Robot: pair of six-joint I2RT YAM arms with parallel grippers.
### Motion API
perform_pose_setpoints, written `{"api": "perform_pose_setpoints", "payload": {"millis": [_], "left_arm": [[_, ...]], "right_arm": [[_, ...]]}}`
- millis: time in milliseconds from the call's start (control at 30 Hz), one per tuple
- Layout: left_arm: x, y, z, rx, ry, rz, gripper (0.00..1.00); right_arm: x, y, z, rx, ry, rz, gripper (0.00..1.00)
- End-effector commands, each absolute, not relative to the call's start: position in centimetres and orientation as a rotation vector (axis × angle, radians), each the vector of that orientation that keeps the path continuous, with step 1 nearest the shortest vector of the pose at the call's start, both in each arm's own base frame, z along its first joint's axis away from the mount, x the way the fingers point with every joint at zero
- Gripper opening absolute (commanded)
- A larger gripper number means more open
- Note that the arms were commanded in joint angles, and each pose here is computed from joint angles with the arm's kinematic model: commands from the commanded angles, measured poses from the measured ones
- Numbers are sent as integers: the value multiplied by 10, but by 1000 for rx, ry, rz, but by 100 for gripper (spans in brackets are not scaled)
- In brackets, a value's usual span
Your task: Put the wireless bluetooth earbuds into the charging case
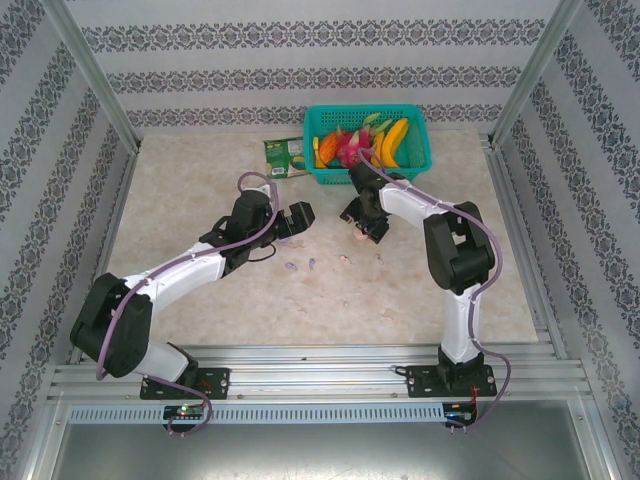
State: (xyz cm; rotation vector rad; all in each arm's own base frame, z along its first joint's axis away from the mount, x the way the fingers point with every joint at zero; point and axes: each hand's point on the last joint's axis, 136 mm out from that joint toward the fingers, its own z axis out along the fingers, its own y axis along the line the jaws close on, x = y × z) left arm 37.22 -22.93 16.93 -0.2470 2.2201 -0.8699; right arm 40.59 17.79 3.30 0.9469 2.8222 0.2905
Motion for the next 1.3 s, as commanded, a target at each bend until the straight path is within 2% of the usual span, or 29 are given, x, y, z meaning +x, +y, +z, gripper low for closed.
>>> {"api": "perform_pose_setpoints", "payload": {"millis": [0,400,867,1033,1267], "left_arm": [[372,-222,178,-271,2190,-873,100],[371,-220,179,-280,2186,-875,100],[371,-220,181,-291,2179,-884,100],[370,-221,183,-291,2175,-887,100],[371,-220,184,-299,2169,-894,100]], "right_arm": [[403,169,31,821,2882,146,73],[409,176,30,486,2980,76,68],[406,186,24,311,3029,79,65],[408,194,27,94,3039,66,62],[404,190,25,-231,3032,-100,57]]}}
